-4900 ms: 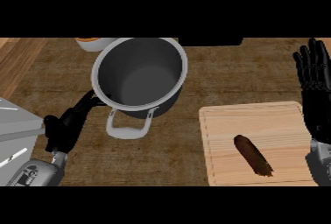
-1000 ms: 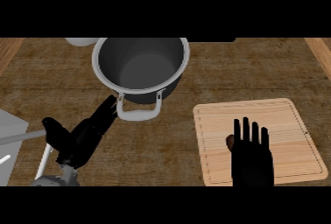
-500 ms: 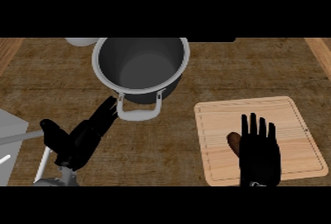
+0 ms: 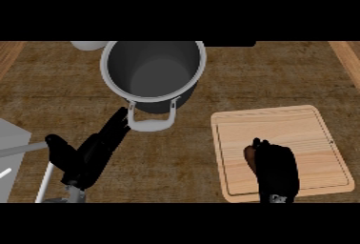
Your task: Pick the sweet potato from the cutting board and place it in the pot
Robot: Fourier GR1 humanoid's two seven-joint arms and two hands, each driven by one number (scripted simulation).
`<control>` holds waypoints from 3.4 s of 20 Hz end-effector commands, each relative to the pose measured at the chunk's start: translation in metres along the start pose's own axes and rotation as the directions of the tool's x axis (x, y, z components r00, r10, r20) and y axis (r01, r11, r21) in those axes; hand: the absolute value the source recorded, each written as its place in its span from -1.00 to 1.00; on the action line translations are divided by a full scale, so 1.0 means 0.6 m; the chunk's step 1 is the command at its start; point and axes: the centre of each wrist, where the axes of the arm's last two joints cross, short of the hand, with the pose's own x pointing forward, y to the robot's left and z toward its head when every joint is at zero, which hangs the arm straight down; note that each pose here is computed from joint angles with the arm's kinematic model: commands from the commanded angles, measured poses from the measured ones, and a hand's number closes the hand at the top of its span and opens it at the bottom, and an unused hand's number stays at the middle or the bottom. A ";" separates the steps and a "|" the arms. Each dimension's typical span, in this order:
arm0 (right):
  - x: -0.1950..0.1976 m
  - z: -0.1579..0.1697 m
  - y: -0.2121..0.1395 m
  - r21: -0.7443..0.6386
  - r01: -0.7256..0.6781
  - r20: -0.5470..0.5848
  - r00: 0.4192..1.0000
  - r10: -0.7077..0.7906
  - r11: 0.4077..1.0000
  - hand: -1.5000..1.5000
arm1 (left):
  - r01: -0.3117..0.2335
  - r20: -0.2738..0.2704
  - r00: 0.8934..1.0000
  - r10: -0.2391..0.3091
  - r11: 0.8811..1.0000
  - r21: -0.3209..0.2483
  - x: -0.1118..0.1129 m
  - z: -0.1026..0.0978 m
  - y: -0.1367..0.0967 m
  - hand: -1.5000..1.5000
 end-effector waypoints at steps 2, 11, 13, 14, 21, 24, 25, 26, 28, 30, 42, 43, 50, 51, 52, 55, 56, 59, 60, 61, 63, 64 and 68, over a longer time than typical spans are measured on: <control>-0.027 0.021 0.026 -0.015 -0.027 0.057 0.998 0.028 1.000 1.00 | -0.007 0.009 1.000 0.007 1.000 0.015 0.005 0.003 -0.001 0.00; 0.007 -0.076 -0.034 0.332 0.307 0.284 0.869 -0.405 0.892 1.00 | 0.012 0.007 1.000 -0.012 1.000 -0.023 -0.011 -0.014 -0.008 0.00; 0.000 -0.078 -0.064 0.309 0.277 0.315 0.873 -0.373 0.910 1.00 | -0.002 -0.006 1.000 0.002 1.000 -0.006 0.000 0.002 0.028 0.00; 0.010 -0.082 -0.063 0.292 0.273 0.305 0.882 -0.360 0.917 1.00 | 0.007 -0.010 1.000 -0.008 1.000 -0.014 -0.018 0.011 0.024 0.00; -0.009 -0.053 -0.126 0.051 0.331 0.278 0.902 -0.332 0.942 1.00 | 0.012 0.006 1.000 -0.013 1.000 0.025 -0.016 -0.004 -0.001 0.00; -0.039 -0.051 -0.167 -0.077 0.396 0.257 0.895 -0.366 0.915 1.00 | -0.010 -0.009 1.000 0.010 1.000 0.010 -0.017 -0.001 0.027 0.00; -0.038 -0.028 -0.194 -0.082 0.425 0.275 0.879 -0.389 0.902 1.00 | 0.001 -0.010 1.000 -0.001 1.000 0.004 -0.004 -0.004 0.008 0.00; -0.037 -0.027 -0.217 -0.094 0.459 0.302 0.859 -0.414 0.884 1.00 | 0.018 -0.004 1.000 -0.017 1.000 0.014 -0.012 -0.009 0.012 0.00; -0.051 0.016 -0.249 -0.124 0.466 0.356 0.845 -0.399 0.876 1.00 | 0.010 0.017 1.000 -0.010 1.000 0.013 -0.013 0.010 0.022 0.00; -0.061 0.008 -0.282 -0.168 0.517 0.400 0.814 -0.421 0.839 1.00 | 0.001 0.009 1.000 -0.001 1.000 0.008 -0.007 -0.007 0.013 0.00; 0.003 -0.010 -0.446 -0.106 0.712 0.563 0.619 -0.548 0.694 1.00 | -0.001 0.006 1.000 0.001 1.000 -0.010 -0.012 -0.015 -0.016 0.00; 0.020 0.001 -0.486 -0.107 0.716 0.562 0.616 -0.552 0.690 1.00 | 0.013 0.003 1.000 -0.013 1.000 0.003 -0.008 -0.007 -0.023 0.00; 0.092 -0.065 -0.516 -0.069 0.699 0.540 0.626 -0.563 0.712 1.00 | 0.005 -0.014 1.000 -0.006 1.000 -0.026 -0.025 -0.014 0.014 0.00; 0.089 -0.087 -0.535 -0.062 0.707 0.547 0.615 -0.569 0.704 1.00 | 0.020 -0.008 1.000 -0.021 1.000 -0.014 0.002 -0.002 0.026 0.00; 0.115 -0.101 -0.507 -0.090 0.712 0.550 0.618 -0.562 0.696 1.00 | 0.018 0.002 1.000 -0.018 1.000 -0.012 0.031 0.000 0.016 0.00; 0.147 -0.098 -0.533 -0.032 0.697 0.571 0.601 -0.559 0.717 1.00 | -0.007 -0.011 1.000 0.007 1.000 -0.004 -0.007 -0.011 0.017 0.00; 0.170 -0.120 -0.527 -0.052 0.690 0.564 0.617 -0.549 0.722 1.00 | 0.016 0.008 1.000 -0.016 0.999 -0.045 -0.005 -0.005 0.009 0.00; 0.206 -0.133 -0.526 -0.036 0.670 0.579 0.618 -0.531 0.741 1.00 | 0.018 0.001 1.000 -0.018 0.999 -0.033 0.005 -0.018 0.004 0.00; 0.198 -0.168 -0.507 -0.021 0.676 0.585 0.606 -0.539 0.737 1.00 | 0.006 0.004 1.000 -0.006 0.999 -0.036 0.000 -0.015 0.010 0.00; 0.217 -0.169 -0.491 -0.029 0.674 0.577 0.614 -0.539 0.738 1.00 | 0.003 0.006 1.000 -0.003 1.000 -0.020 0.009 -0.016 -0.026 0.00; 0.239 -0.172 -0.487 -0.052 0.677 0.579 0.620 -0.530 0.735 1.00 | 0.018 0.004 1.000 -0.018 0.999 -0.050 -0.012 -0.029 -0.021 0.00; 0.230 -0.199 -0.464 -0.024 0.672 0.574 0.615 -0.540 0.740 1.00 | 0.024 0.008 1.000 -0.024 0.998 -0.051 0.006 0.000 0.012 0.00; 0.260 -0.209 -0.441 -0.024 0.688 0.572 0.605 -0.554 0.725 1.00 | 0.032 0.006 0.999 -0.031 0.998 -0.059 0.012 -0.032 -0.019 0.00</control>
